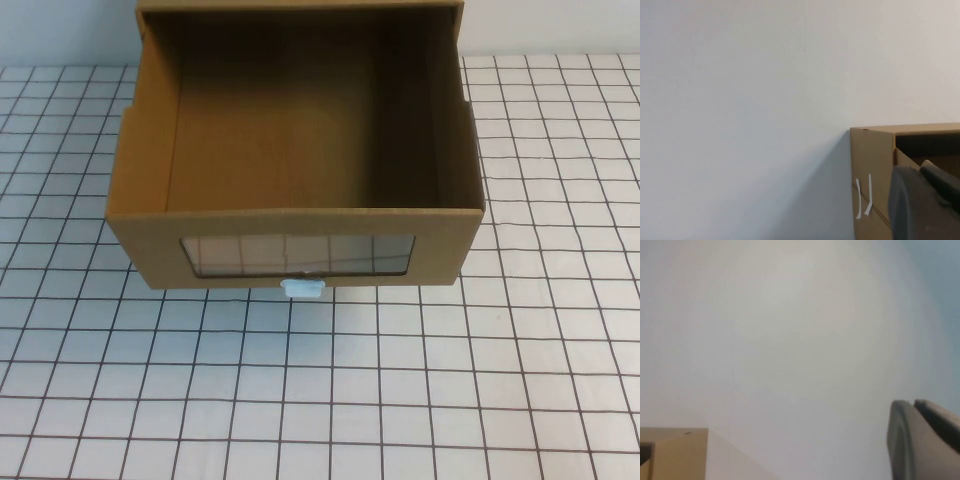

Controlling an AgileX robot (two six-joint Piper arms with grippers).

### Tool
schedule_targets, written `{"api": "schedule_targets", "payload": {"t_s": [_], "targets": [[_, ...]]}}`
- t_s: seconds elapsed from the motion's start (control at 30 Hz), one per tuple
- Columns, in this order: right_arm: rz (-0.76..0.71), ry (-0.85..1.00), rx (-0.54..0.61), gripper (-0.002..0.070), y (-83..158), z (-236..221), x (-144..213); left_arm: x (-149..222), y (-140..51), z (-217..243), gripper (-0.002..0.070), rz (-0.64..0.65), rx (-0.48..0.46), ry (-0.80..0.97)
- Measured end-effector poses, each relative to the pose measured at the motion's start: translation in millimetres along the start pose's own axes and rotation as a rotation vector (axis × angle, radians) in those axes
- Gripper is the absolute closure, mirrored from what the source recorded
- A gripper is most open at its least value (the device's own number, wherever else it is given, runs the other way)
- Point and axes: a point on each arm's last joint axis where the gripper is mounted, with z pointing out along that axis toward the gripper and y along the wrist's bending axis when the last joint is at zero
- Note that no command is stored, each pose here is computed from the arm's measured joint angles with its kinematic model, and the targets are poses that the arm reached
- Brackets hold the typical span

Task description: Close the shoe box

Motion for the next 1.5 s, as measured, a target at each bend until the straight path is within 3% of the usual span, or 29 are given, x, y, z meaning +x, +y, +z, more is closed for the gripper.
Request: {"api": "schedule_targets", "payload": {"t_s": [0.57, 1.3, 1.5], "targets": [[0.000, -0.027, 0.001, 0.0690, -0.1, -0.2, -2.5, -2.4, 0.0, 0.0, 0.0680, 0.000, 0.000, -0.026], [0.029, -0.266, 0.009, 0.0689, -1.1, -2.9, -25.5, -27.3, -0.3, -4.2, 0.0680, -0.006, 0.005, -0.305], [0.035, -0.332, 0.007, 0.0690, -0.7, 1.7, -47.7, -34.4, -0.4, -6.4, 0.0680, -0.006, 0.006, -0.381]]}}
